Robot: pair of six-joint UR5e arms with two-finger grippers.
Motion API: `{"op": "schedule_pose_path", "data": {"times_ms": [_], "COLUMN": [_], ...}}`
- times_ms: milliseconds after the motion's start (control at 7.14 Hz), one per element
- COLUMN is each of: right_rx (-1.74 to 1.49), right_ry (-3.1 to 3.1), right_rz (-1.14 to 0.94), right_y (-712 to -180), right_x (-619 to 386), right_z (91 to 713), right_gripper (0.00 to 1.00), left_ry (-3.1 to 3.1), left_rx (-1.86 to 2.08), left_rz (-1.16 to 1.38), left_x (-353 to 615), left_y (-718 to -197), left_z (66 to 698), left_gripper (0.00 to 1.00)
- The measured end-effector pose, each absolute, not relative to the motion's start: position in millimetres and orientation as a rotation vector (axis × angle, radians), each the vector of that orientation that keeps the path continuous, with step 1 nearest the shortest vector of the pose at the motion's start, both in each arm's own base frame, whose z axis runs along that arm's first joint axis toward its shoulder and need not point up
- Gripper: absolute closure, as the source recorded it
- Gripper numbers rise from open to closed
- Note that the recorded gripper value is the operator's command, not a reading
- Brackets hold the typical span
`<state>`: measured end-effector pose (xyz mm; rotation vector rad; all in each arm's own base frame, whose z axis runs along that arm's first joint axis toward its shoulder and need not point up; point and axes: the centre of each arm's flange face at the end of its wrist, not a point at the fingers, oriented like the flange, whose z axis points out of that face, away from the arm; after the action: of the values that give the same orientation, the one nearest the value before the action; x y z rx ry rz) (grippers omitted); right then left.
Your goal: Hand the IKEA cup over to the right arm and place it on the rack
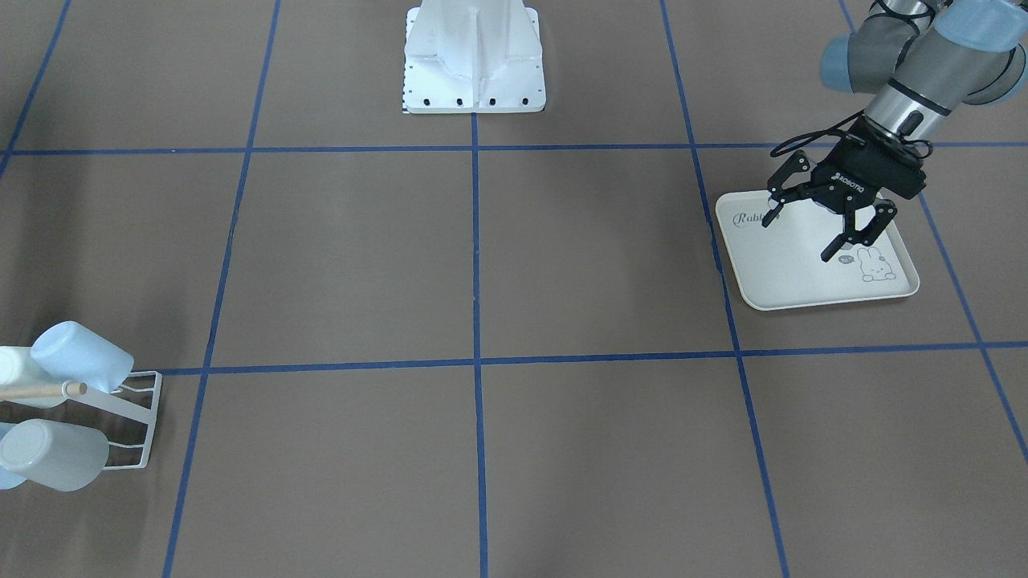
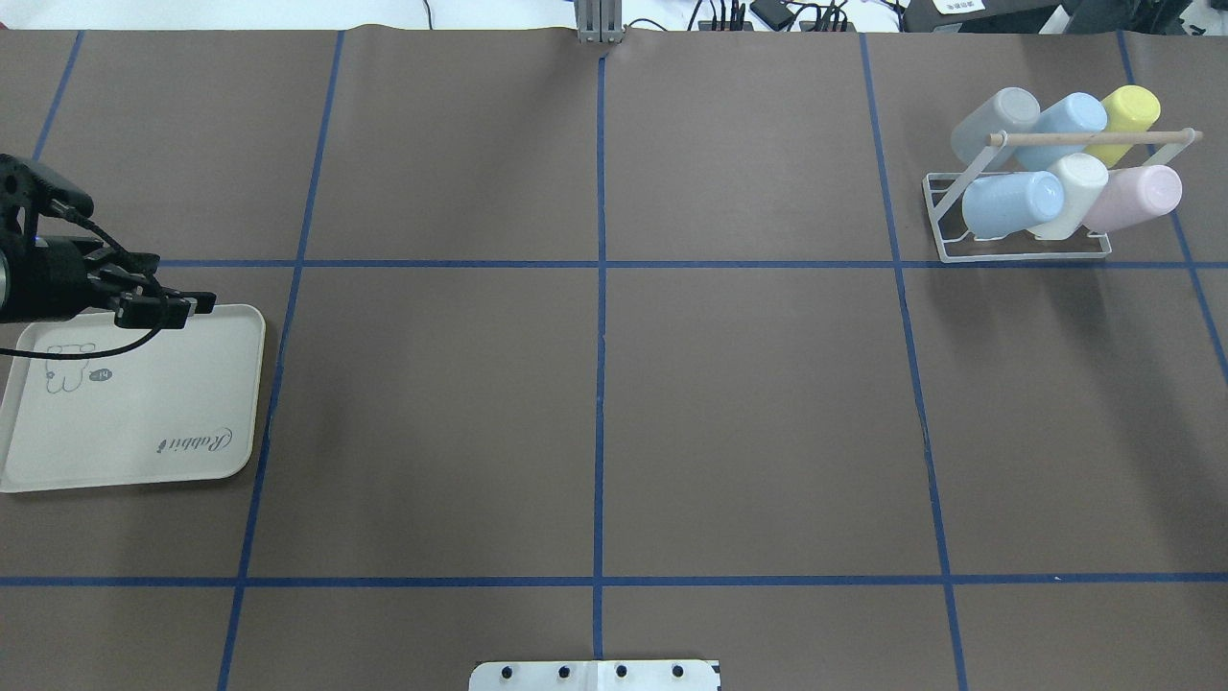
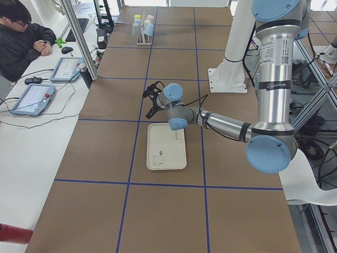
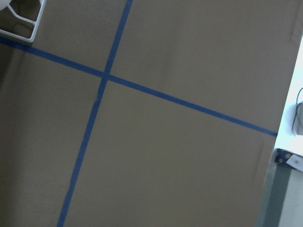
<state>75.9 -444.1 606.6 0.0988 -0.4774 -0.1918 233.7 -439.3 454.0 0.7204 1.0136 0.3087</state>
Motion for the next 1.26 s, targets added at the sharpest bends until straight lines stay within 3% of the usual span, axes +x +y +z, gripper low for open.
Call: {"op": "schedule_pose_path", "data": {"times_ms": [700, 1260], "right_rx": [-0.006, -0.007], "right_ry": [-0.606, -0.610], "right_rz": [-0.060, -0.059], "right_y": [-402, -404], "right_x": [96, 96], "right_z": [662, 663], "right_gripper": [0.01, 0.01], "left_ry": [0.982, 0.716], "left_rx": [0.698, 0.712], "left_rz": [0.304, 0.383], "left_x": [224, 120], "left_y": [-436, -456], "left_z": [471, 521], "left_gripper": [0.00, 0.00]}}
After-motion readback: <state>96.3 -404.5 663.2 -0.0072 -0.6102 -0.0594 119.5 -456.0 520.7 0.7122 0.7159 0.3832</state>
